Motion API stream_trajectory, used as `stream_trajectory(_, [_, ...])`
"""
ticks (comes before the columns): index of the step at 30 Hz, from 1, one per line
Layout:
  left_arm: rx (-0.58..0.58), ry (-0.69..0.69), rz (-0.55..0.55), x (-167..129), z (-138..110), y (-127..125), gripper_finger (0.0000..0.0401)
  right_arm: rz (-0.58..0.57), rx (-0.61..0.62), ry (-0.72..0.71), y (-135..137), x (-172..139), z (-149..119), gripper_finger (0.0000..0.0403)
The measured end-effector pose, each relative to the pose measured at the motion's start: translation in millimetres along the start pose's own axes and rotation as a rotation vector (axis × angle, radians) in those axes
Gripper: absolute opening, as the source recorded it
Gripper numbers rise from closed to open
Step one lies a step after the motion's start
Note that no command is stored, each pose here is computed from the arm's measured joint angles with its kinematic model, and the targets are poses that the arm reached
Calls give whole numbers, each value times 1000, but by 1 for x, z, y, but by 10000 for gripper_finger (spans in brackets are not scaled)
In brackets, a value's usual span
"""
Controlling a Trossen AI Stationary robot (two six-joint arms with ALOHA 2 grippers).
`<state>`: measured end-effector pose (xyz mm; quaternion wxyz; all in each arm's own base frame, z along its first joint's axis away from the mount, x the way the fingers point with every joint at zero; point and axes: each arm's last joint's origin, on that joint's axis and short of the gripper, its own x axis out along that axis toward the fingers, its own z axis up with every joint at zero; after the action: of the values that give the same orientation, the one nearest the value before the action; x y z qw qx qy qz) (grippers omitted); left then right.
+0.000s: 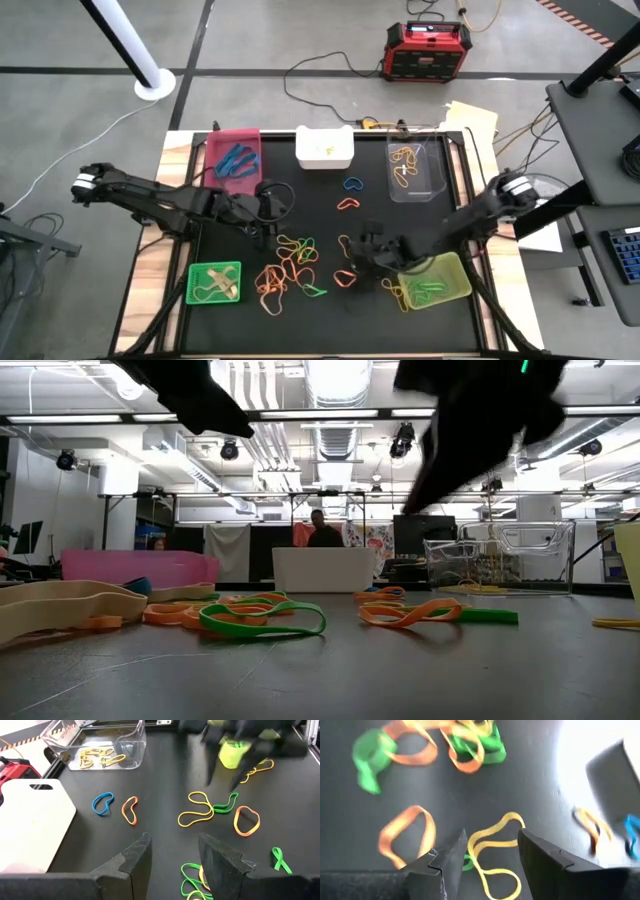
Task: Sort rubber bands into baskets
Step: Put the yellow rubber band into the transparent bin
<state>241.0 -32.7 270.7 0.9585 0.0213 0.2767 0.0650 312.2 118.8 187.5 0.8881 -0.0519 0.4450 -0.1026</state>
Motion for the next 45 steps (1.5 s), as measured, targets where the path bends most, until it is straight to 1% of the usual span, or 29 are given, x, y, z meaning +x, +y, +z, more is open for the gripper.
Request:
stream_trajectory(7, [14, 17, 2, 3, -2, -1, 146, 25, 54, 178, 2, 53, -21, 172])
stream_trajectory(10, [20, 34, 4, 7, -4, -2, 146, 19, 76, 189, 3, 62, -24, 168])
stream_trajectory(13, [25, 48, 6, 11, -5, -3, 146, 18, 85, 196, 2, 66, -24, 155])
stream_trajectory(15, [27, 58, 8, 14, -7, -3, 146, 30, 97, 199, 1, 66, -23, 139])
stream_trajectory(17, [28, 58, 9, 17, -7, -4, 146, 56, 116, 206, -2, 66, -22, 115])
stream_trajectory(22, [30, 64, 9, 24, -8, -6, 146, 116, 170, 230, -11, 71, -18, 30])
stream_trajectory(23, [31, 67, 10, 26, -9, -6, 146, 118, 171, 232, -12, 71, -18, 20])
stream_trajectory(27, [34, 80, 11, 30, -11, -7, 146, 125, 154, 228, -14, 70, -17, 11])
stream_trajectory(31, [32, 86, 11, 31, -11, -8, 146, 115, 147, 203, -18, 60, -13, 9])
stream_trajectory(35, [26, 85, 12, 31, -11, -8, 146, 75, 137, 115, -25, 42, -1, 9])
stream_trajectory(41, [24, 81, 11, 31, -11, -8, 146, 68, 113, 41, -32, 22, 9, 9])
stream_trajectory(45, [19, 79, 11, 31, -11, -8, 146, 88, 150, -23, -33, 16, 16, 9])
